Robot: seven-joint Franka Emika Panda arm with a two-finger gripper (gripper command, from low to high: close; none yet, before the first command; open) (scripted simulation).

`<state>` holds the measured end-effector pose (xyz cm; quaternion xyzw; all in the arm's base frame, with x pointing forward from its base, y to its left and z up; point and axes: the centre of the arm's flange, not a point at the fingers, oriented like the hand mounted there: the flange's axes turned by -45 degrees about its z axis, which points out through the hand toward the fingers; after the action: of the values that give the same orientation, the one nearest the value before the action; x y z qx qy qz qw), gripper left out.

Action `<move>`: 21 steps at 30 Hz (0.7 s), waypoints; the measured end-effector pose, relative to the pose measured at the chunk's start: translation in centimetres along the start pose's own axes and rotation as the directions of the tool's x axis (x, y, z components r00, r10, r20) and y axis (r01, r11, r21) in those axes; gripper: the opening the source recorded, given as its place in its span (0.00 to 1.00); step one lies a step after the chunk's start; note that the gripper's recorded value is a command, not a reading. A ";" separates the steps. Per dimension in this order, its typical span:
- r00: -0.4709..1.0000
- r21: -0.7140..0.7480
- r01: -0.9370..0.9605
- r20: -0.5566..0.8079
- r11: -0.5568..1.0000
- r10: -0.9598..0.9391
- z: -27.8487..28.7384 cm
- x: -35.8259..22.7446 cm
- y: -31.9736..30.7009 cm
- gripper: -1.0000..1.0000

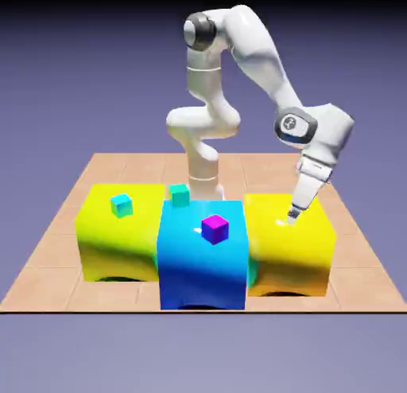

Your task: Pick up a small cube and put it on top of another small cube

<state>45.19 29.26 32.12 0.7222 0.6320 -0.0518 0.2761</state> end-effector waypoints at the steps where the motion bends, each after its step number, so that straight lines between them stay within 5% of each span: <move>1: 0.998 -0.014 0.053 0.025 0.999 -0.052 -0.3 1.2 -0.2 0.50; 12: 0.867 -0.129 0.458 0.285 0.880 -0.409 -4.9 11.7 -2.0 0.50; 21: 0.825 0.036 0.446 0.371 0.895 -0.426 -0.5 18.1 -16.9 0.50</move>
<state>32.73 46.32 19.23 0.5285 0.7177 -0.2317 0.3898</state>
